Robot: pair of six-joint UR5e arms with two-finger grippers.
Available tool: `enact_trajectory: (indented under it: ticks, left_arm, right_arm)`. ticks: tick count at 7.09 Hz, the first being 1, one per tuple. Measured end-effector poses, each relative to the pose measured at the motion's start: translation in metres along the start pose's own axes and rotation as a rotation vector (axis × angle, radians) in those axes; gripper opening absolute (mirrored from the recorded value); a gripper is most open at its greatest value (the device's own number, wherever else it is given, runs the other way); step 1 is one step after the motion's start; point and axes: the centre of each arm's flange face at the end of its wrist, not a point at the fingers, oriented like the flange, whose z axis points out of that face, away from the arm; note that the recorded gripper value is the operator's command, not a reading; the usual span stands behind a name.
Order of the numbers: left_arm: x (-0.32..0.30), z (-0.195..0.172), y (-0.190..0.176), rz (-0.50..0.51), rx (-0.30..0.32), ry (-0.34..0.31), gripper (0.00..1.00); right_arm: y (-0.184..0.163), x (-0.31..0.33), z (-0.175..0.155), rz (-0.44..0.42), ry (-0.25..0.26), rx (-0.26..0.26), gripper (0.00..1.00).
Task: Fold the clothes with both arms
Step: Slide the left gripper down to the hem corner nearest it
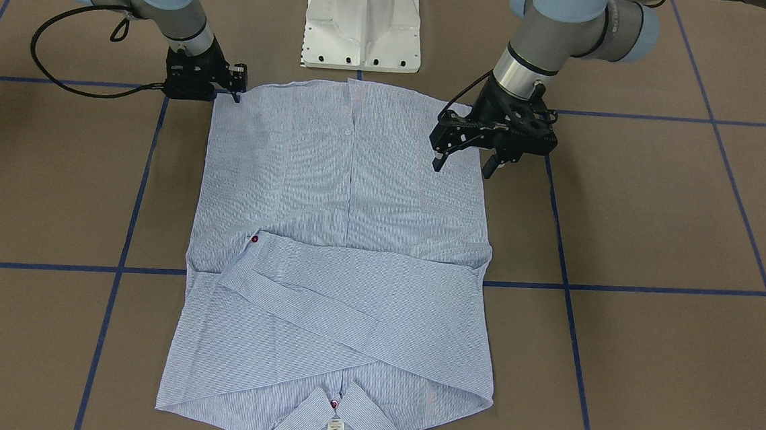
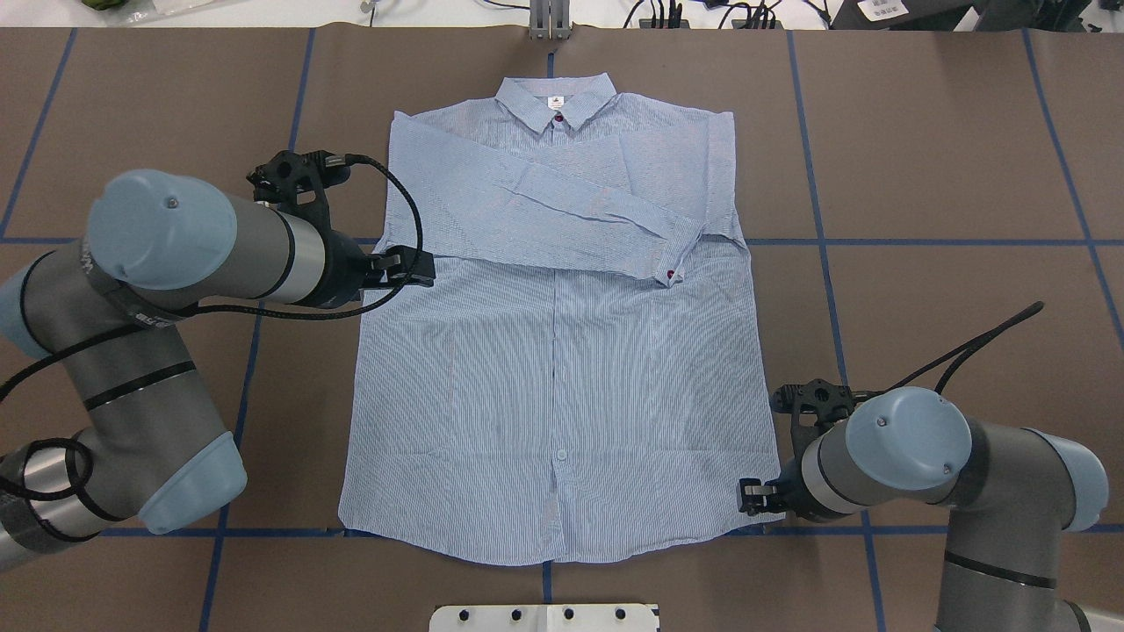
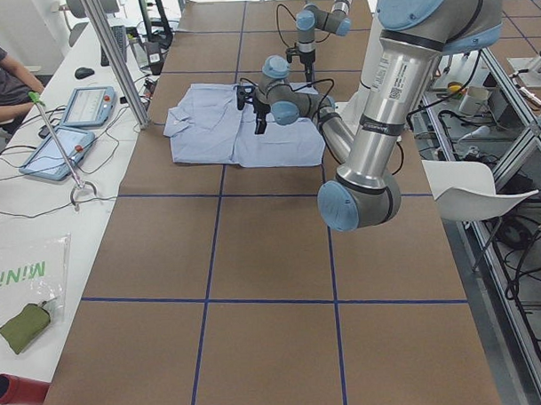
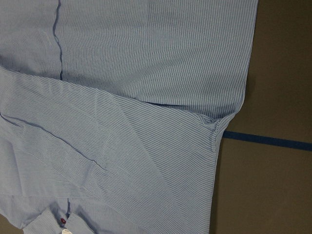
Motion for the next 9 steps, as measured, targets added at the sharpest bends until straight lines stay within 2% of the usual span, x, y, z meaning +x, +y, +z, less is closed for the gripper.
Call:
enact_trajectory:
  ticks: [2, 3, 4, 6, 7, 9]
  left_arm:
    - [-0.0005, 0.0006, 0.0000, 0.000, 0.000, -0.002, 0.99]
    - [-0.0006, 0.0009, -0.0001, 0.001, 0.000, -0.002, 0.99]
    - [-0.0007, 0.0010, -0.0001, 0.001, 0.000, -0.002, 0.99]
    - [-0.0008, 0.0011, -0.0002, 0.001, 0.001, -0.003, 0.99]
    - [-0.0009, 0.0011, -0.0004, 0.001, 0.002, -0.003, 0.99]
    - [-0.0016, 0.0022, -0.0012, 0.001, 0.009, -0.007, 0.99]
  right_arm:
    - [-0.0007, 0.0009, 0.0014, 0.002, 0.004, 0.000, 0.59]
    - [-0.0011, 0.0015, 0.0024, 0.003, 0.006, 0.000, 0.56]
    - [-0.0013, 0.0021, 0.0037, 0.004, 0.009, -0.002, 0.48]
    - [-0.0014, 0.0033, 0.0052, 0.006, 0.012, -0.008, 0.12]
    - [-0.0012, 0.0038, 0.0056, 0.007, 0.012, -0.012, 0.00]
    - [-0.0011, 0.0038, 0.0055, 0.007, 0.011, -0.016, 0.00]
